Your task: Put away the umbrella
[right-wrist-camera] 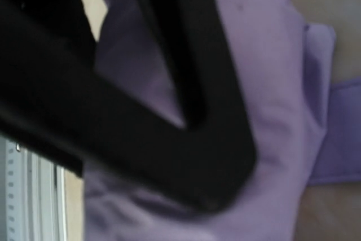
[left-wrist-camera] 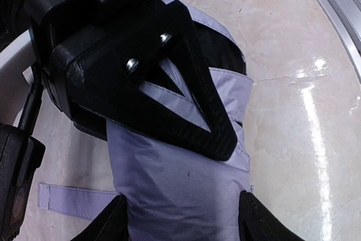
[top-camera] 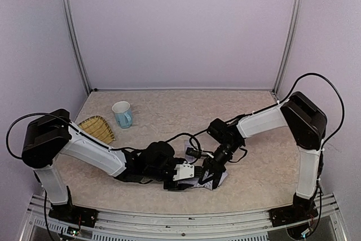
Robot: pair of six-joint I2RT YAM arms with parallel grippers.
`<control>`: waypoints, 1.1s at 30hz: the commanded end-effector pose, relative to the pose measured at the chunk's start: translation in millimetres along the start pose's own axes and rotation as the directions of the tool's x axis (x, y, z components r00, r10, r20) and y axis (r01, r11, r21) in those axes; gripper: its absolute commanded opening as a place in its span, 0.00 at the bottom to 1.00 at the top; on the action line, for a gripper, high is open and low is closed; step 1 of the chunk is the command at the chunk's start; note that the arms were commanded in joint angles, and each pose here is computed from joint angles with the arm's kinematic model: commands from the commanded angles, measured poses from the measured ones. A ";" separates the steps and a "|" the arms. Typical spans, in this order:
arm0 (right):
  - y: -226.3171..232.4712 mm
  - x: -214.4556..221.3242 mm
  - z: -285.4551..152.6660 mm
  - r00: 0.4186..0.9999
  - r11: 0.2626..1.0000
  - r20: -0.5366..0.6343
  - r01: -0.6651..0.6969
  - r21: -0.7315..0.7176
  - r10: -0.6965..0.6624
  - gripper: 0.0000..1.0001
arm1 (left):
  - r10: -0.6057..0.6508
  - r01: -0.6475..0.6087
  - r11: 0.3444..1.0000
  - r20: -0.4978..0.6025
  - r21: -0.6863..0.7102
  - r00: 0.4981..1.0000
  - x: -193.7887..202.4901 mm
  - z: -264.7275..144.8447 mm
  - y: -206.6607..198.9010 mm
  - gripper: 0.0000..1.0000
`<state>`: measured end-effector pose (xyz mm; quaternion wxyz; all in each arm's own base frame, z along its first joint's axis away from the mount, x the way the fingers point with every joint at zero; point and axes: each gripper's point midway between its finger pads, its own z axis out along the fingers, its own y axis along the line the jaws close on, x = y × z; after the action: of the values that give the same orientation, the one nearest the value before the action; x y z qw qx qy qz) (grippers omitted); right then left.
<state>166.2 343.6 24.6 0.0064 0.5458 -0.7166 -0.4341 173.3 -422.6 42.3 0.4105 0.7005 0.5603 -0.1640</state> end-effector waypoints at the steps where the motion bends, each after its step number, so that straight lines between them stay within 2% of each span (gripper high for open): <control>1: -29.3 48.3 14.5 0.983 0.986 -0.135 -0.109 0.126 0.126 0.25 | -0.030 0.082 0.988 -0.358 0.129 0.933 97.6 9.3 -43.7 0.61; 5: -30.0 33.2 4.1 0.988 0.977 -0.082 -0.114 0.182 0.131 0.43 | -0.040 0.126 0.976 -0.427 0.176 0.903 112.7 16.3 -55.3 0.51; 11: -2.7 -13.4 -43.7 0.996 0.953 0.079 -0.055 0.299 0.033 0.84 | -0.027 0.167 0.946 -0.447 0.276 0.894 116.3 16.2 -80.1 0.47; 13: 12.4 -24.6 -63.3 0.992 0.943 0.124 -0.043 0.331 0.001 0.92 | -0.031 0.176 0.943 -0.452 0.282 0.892 116.5 17.3 -81.6 0.47; 16: 16.9 -23.7 -88.5 0.989 0.908 0.148 -0.087 0.409 0.028 0.98 | -0.038 0.194 0.936 -0.464 0.292 0.885 118.2 18.9 -84.5 0.46; 19: -1.6 -8.4 -128.4 0.976 0.808 0.185 -0.198 0.555 0.112 0.99 | -0.051 0.208 0.933 -0.465 0.293 0.884 117.5 17.8 -86.2 0.46; 22: -35.8 -11.8 -193.1 0.933 0.602 0.327 -0.350 0.718 0.152 1.00 | -0.057 0.205 0.932 -0.439 0.297 0.896 112.4 15.8 -86.5 0.46; 24: -56.4 -29.5 -225.0 0.893 0.468 0.426 -0.442 0.765 0.147 0.97 | -0.067 0.207 0.932 -0.419 0.299 0.906 109.6 15.5 -85.3 0.46; 25: -63.8 -44.9 -232.5 0.869 0.446 0.475 -0.484 0.753 0.140 0.94 | -0.072 0.211 0.931 -0.417 0.298 0.906 110.0 15.6 -85.3 0.46; 27: -81.3 -72.7 -212.9 0.862 0.492 0.485 -0.489 0.721 0.146 0.87 | -0.079 0.218 0.930 -0.420 0.296 0.904 110.0 15.8 -85.7 0.46; 28: -86.8 -86.9 -203.9 0.867 0.498 0.480 -0.477 0.724 0.132 0.87 | -0.078 0.218 0.931 -0.422 0.294 0.903 110.1 15.9 -85.7 0.46; 30: -102.2 -101.8 -190.3 0.867 0.465 0.479 -0.483 0.742 0.136 0.88 | -0.079 0.217 0.932 -0.420 0.291 0.904 108.8 15.6 -85.3 0.46; 33: -129.6 -108.9 -146.7 0.883 0.468 0.426 -0.466 0.751 0.197 0.89 | -0.076 0.210 0.933 -0.413 0.291 0.907 106.4 15.9 -83.8 0.47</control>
<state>378.5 307.0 128.6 -0.2985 0.2795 -0.9028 -0.1332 179.5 -455.4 29.9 0.3743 0.7024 0.5748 -0.1899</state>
